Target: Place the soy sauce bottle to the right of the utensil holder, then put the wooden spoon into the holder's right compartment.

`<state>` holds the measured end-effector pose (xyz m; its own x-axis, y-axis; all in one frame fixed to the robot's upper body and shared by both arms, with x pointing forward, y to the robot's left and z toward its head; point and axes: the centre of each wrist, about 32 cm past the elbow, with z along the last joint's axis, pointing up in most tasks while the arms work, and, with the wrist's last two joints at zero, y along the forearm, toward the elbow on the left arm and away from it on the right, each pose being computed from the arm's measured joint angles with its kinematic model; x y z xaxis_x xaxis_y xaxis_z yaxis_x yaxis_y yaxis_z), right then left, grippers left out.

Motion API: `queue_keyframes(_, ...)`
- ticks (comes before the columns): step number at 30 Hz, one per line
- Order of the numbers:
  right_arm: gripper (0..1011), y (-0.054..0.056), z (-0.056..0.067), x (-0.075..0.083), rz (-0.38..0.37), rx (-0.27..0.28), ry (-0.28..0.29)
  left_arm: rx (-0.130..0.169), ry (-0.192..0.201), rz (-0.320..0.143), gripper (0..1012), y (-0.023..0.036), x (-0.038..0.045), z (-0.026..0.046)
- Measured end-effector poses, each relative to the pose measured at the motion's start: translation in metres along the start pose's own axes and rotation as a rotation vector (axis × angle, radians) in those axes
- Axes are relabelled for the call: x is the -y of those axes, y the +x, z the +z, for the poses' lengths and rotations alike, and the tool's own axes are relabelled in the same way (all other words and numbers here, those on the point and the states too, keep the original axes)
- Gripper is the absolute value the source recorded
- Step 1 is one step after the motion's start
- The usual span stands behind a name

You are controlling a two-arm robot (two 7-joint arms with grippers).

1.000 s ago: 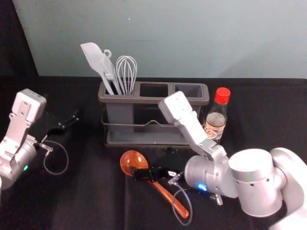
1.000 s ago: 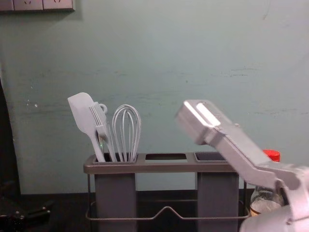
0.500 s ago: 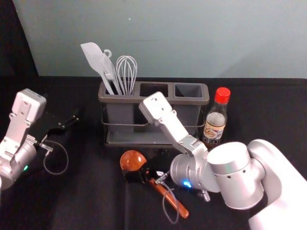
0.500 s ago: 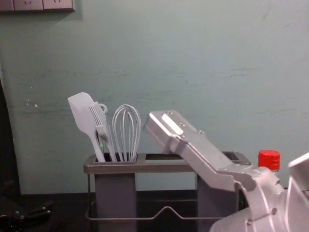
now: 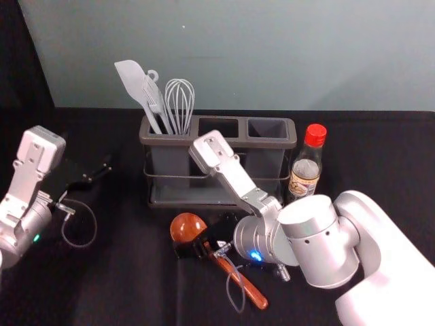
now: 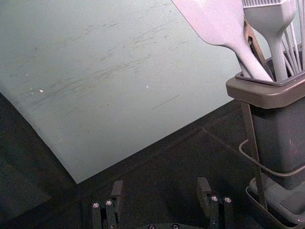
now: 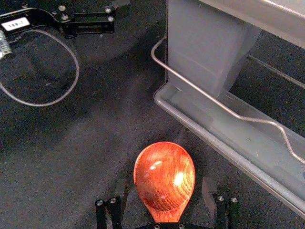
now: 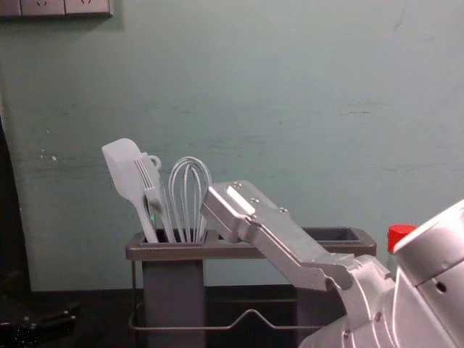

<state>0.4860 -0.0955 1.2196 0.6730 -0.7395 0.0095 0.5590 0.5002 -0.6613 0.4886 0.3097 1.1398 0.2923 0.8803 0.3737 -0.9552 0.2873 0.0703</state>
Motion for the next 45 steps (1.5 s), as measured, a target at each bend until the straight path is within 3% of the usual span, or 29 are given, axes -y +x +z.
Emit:
queue_keyframes(19, 1003, -0.001, 0.015, -0.010, 0.031, 0.006, -0.044, 0.000, 0.000, 0.000, 1000, 0.0000, 0.0000, 0.0000)
queue_keyframes(45, 1003, -0.003, 0.023, -0.021, 0.013, 0.048, -0.082, 0.000, 0.000, 0.000, 1000, 0.0000, 0.0000, 0.0000)
